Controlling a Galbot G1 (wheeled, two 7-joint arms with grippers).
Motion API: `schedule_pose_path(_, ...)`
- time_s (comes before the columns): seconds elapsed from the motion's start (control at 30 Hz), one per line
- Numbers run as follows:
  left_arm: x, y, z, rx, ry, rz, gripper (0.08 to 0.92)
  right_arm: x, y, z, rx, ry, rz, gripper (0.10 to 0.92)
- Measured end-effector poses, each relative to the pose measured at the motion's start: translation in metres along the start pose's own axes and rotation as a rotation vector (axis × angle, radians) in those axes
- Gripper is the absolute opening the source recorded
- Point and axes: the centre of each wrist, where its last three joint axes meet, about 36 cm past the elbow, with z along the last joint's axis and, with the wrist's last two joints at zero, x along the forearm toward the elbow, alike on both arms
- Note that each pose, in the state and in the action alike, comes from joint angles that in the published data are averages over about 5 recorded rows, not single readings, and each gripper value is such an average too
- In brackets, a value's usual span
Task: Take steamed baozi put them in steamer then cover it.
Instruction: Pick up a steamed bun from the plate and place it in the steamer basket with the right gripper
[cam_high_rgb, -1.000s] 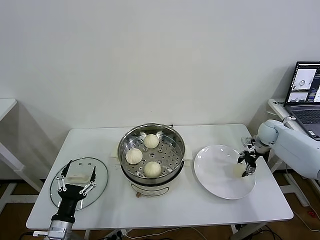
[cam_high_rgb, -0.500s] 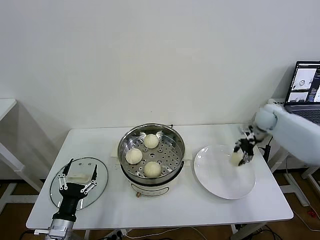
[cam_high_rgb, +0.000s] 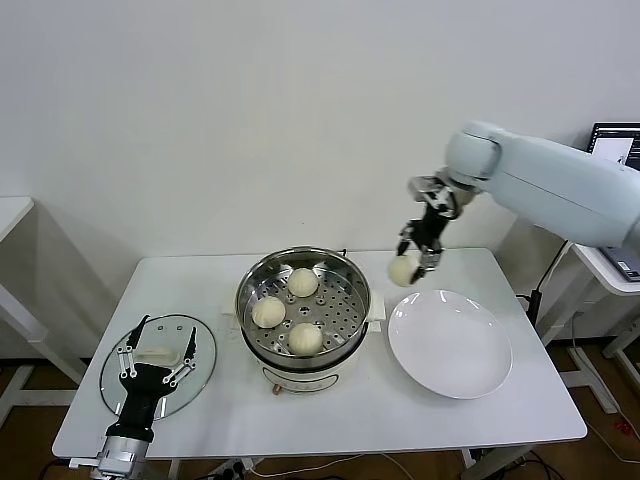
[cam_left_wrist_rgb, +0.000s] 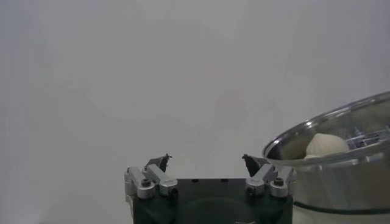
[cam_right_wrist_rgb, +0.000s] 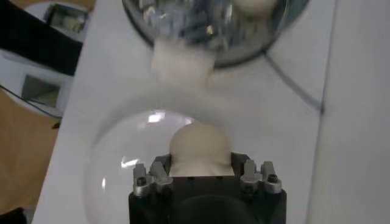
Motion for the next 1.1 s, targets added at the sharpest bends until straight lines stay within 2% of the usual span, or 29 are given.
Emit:
schedule_pose_path(0.23,0.0,0.001,0.0,-0.001,-0.002,-0.007,0.823,-0.018,-0.017,-0.064,0.066,0.012,-0.015,0.662)
schedule_pose_path(0.47,-0.001,0.001,0.001,-0.001,-0.001,-0.012,0.823,-0.046,-0.026,-0.101,0.104,0.033,-0.025,0.663)
schedule_pose_path(1.1,0.001,0.002,0.004,-0.002,0.003,-0.017,0.823,-0.112,-0.033,-0.121,0.135,0.087,-0.052,0.678)
